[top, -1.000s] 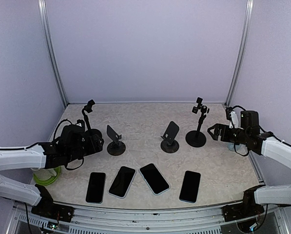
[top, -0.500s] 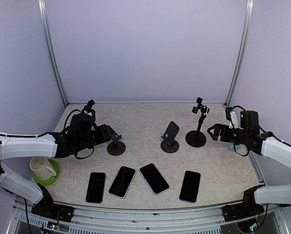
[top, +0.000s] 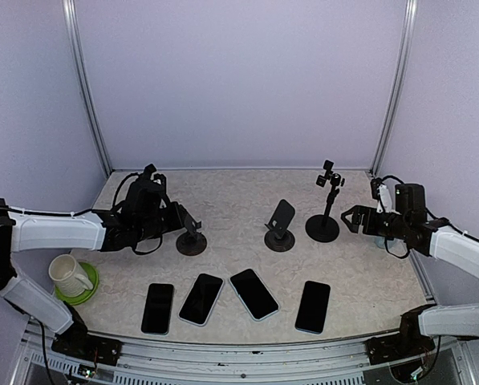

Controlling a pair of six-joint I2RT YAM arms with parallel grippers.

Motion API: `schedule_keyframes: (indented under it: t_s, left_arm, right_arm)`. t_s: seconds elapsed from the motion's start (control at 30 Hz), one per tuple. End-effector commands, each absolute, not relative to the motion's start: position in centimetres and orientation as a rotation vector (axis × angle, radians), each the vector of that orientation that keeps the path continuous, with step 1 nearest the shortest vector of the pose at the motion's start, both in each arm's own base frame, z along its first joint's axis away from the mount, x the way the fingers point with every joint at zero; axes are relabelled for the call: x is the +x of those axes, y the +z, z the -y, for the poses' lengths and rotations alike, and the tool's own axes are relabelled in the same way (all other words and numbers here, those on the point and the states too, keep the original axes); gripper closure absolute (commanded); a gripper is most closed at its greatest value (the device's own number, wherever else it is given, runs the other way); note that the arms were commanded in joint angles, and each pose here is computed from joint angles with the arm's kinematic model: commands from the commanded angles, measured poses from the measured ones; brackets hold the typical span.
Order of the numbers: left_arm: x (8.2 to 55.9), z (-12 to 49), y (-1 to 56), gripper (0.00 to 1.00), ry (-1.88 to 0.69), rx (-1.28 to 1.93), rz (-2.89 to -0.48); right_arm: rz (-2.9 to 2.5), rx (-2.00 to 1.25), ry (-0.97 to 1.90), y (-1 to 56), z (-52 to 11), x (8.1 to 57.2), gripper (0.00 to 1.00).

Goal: Place the phone on the phone stand
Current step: Pick up the phone stand from the center of the board, then place the phone stand at the center of the board.

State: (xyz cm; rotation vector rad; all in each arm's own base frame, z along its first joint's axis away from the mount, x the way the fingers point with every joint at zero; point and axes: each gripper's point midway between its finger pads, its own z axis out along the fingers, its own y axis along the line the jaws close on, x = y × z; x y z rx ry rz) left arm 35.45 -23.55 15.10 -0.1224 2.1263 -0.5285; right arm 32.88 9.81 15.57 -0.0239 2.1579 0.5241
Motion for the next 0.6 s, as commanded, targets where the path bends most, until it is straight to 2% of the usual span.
schedule_keyframes:
  t_s: [0.0,0.27,0.57]
  left_arm:
    - [36.2,23.8,16.3,0.84,-0.504,-0.114,-2.100]
    - [36.4,23.9,16.2,1.00,-0.486,-0.106,-2.109]
    - [35.9,26.1,18.1,1.00,-0.617,0.026,-2.050]
  right_arm:
    - [-2.163,-0.034,0.524,15.1,-10.1,32.4,0.00]
    - [-2.158,-0.033,0.522,15.1,-10.0,32.3,0.00]
    - [-2.157,-0.032,0.523,15.1,-10.0,32.2,0.00]
